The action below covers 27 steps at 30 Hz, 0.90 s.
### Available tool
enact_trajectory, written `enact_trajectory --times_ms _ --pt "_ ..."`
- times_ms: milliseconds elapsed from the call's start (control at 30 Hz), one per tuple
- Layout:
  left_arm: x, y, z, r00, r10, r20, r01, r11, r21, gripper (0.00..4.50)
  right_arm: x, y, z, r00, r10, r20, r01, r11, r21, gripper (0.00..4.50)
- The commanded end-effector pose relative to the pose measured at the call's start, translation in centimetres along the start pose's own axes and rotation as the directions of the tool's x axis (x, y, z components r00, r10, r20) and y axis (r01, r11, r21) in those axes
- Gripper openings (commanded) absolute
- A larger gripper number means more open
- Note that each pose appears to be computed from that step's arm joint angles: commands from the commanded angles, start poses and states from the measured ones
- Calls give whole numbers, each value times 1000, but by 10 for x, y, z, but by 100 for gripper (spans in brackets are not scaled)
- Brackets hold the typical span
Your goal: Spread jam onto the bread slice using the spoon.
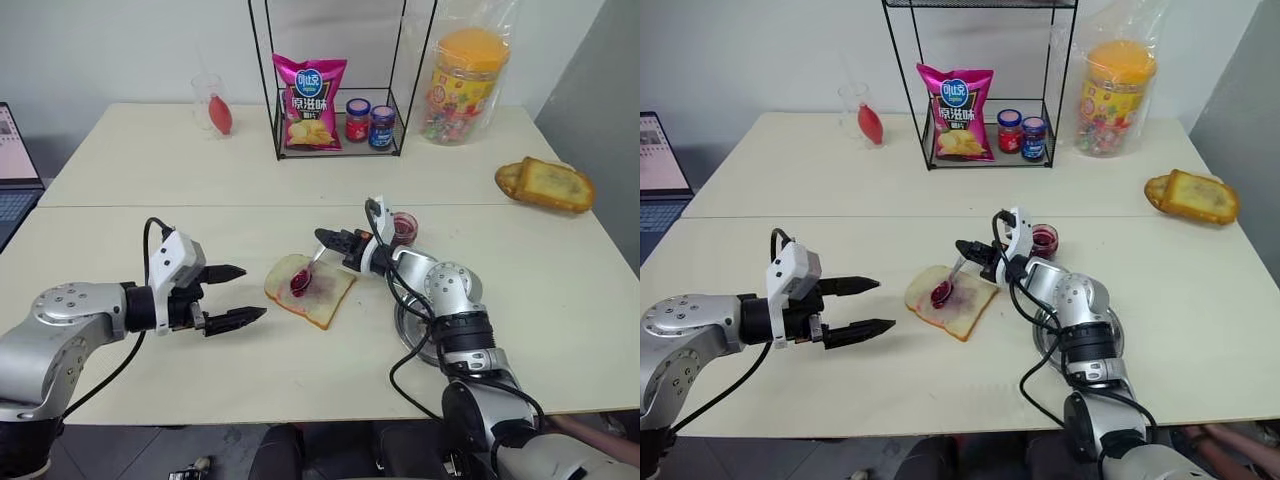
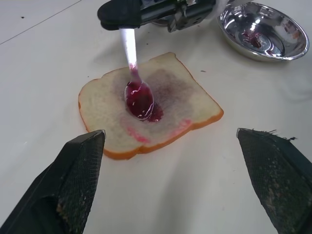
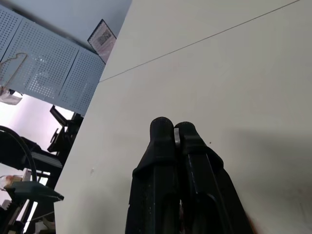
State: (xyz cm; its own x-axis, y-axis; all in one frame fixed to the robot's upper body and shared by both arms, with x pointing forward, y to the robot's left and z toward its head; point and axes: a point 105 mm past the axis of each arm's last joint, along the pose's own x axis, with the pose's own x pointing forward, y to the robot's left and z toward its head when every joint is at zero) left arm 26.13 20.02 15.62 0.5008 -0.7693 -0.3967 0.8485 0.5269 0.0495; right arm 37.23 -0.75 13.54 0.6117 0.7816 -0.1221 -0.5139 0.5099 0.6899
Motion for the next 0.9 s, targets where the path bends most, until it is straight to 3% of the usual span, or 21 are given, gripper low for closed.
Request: enact_trajectory --times_ms 33,267,433,633,900 --pt "0 1 6 1000 -8 4 8 999 44 450 -25 -6 9 1000 -19 5 19 999 -32 7" --pt "2 4 7 1000 -13 10 13 999 50 450 -48 -13 10 998 -59 -33 56 996 -69 7" --pt "3 3 6 1000 -15 16 15 999 51 450 -51 -4 25 1000 -27 -8 27 998 -51 7" --pt "5 2 5 1000 -16 22 15 999 51 450 -22 20 33 999 45 21 -46 999 8 7" --pt "5 1 5 1000 -11 27 10 999 52 450 5 3 16 1000 -15 -24 16 1000 20 7"
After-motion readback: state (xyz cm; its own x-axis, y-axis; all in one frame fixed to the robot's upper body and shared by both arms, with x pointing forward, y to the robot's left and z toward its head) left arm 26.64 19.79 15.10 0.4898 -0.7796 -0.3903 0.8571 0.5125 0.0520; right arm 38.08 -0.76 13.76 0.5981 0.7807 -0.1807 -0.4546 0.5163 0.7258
